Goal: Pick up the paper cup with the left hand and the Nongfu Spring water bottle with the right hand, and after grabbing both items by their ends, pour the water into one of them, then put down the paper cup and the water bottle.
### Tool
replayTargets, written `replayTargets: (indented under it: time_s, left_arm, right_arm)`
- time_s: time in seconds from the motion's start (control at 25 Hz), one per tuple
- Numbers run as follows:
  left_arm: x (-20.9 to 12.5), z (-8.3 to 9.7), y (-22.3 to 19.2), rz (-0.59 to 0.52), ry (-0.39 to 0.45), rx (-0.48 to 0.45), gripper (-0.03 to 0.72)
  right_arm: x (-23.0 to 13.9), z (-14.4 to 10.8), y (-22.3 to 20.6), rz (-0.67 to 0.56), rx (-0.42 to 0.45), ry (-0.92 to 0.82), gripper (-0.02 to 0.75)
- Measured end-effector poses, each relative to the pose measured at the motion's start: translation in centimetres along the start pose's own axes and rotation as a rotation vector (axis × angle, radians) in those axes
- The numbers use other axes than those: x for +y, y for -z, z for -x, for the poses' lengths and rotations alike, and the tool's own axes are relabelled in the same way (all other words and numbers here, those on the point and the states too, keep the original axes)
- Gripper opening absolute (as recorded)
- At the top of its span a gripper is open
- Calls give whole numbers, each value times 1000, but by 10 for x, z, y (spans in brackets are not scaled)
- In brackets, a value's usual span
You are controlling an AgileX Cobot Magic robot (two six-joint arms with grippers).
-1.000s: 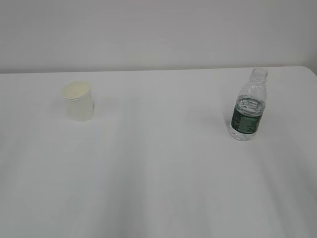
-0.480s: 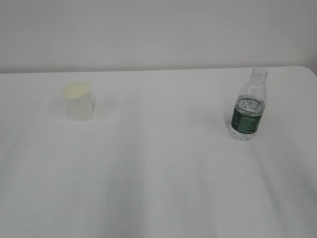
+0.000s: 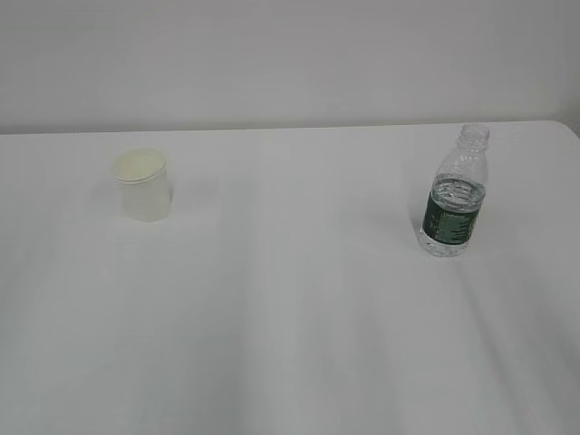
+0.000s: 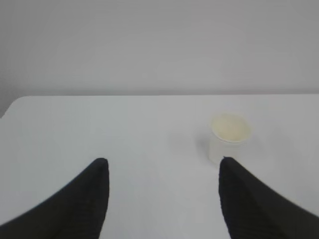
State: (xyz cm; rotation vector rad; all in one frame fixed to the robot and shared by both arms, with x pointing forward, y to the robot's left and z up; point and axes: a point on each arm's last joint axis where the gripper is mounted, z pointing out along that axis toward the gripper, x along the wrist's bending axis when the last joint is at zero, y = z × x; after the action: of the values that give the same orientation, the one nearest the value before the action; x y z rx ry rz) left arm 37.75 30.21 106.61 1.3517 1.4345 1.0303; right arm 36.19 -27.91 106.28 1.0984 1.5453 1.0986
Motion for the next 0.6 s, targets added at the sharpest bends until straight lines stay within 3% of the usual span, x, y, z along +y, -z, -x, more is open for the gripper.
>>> replayTargets:
  time_s: [0.24, 0.6]
  left_arm:
    - [3, -1, -7, 35, 0, 7, 493]
    - [-11, -3, -44, -66, 2, 25, 493]
  right_arm:
    - [-3, -1, -18, -28, 13, -9, 535]
    - [-8, -4, -44, -29, 29, -30, 535]
